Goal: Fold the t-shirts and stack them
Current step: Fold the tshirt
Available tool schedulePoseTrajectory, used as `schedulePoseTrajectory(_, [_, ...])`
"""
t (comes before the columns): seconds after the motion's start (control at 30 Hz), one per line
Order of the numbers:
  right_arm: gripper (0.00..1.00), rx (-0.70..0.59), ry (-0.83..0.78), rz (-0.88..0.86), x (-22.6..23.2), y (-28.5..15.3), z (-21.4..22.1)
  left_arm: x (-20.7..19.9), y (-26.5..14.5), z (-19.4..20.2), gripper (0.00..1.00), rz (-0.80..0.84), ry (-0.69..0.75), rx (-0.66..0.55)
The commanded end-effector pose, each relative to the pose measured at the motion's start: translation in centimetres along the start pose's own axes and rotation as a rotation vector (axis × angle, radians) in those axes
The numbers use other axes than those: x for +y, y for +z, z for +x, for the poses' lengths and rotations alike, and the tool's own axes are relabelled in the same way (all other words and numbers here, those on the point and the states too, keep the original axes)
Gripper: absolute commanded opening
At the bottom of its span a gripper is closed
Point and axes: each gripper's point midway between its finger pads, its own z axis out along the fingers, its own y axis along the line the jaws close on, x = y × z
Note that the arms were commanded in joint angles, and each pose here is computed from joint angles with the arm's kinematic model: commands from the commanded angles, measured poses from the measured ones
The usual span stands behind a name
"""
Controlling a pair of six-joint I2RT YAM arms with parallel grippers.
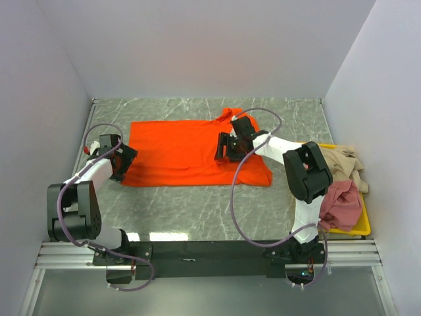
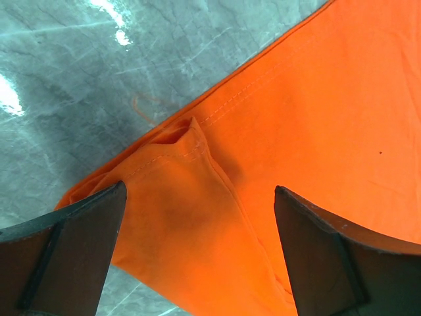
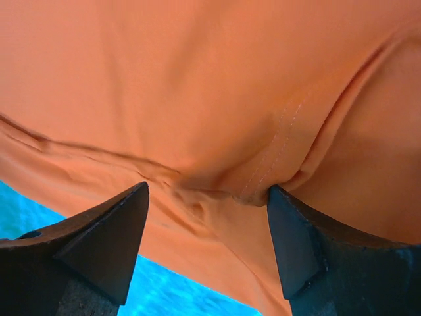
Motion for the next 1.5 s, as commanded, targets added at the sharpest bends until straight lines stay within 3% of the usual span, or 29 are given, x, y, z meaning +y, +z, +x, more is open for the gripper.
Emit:
schedulePoseTrajectory(0.0, [0.79,-0.091,0.002,-0.087,3.1,0.0,-3.4,0.2,-0.2,-0.6,0.99,-0.013,0.022,-0.026])
schedulePoseTrajectory(0.2, [0.77,-0.213,0.068,-0.132,5.4,-0.4,-8.0,-0.1,-0.8,-1.2,0.99,-0.01,0.012,-0.044])
schedulePoseTrajectory(0.43, [0.77,-0.257,0.016,-0.075,6.0,-1.5,-11.1,-1.4,-2.2,-2.8,0.99,0.005,0.021,-0.088])
schedulePoseTrajectory(0.57, [0.78,-0.302,-0.013,0.065,3.5,-3.3,-11.4,-2.0,-3.1,-3.5,0.99,0.022,0.024,-0.113])
schedulePoseTrajectory(0.73, [0.79,-0.249,0.001,0.137,0.8,-5.4,-7.0,-2.4,-3.7,-3.5,0.99,0.051,0.03,-0.11])
schedulePoseTrajectory(0.97, [0.79,-0.103,-0.014,0.024,1.7,-2.7,-0.6,-2.0,-4.2,-2.7,0.99,0.073,0.033,-0.086])
schedulePoseTrajectory(1.47, [0.79,-0.195,-0.057,-0.044,7.0,2.3,-9.0,-0.8,-5.6,-3.0,0.99,0.05,0.028,-0.12])
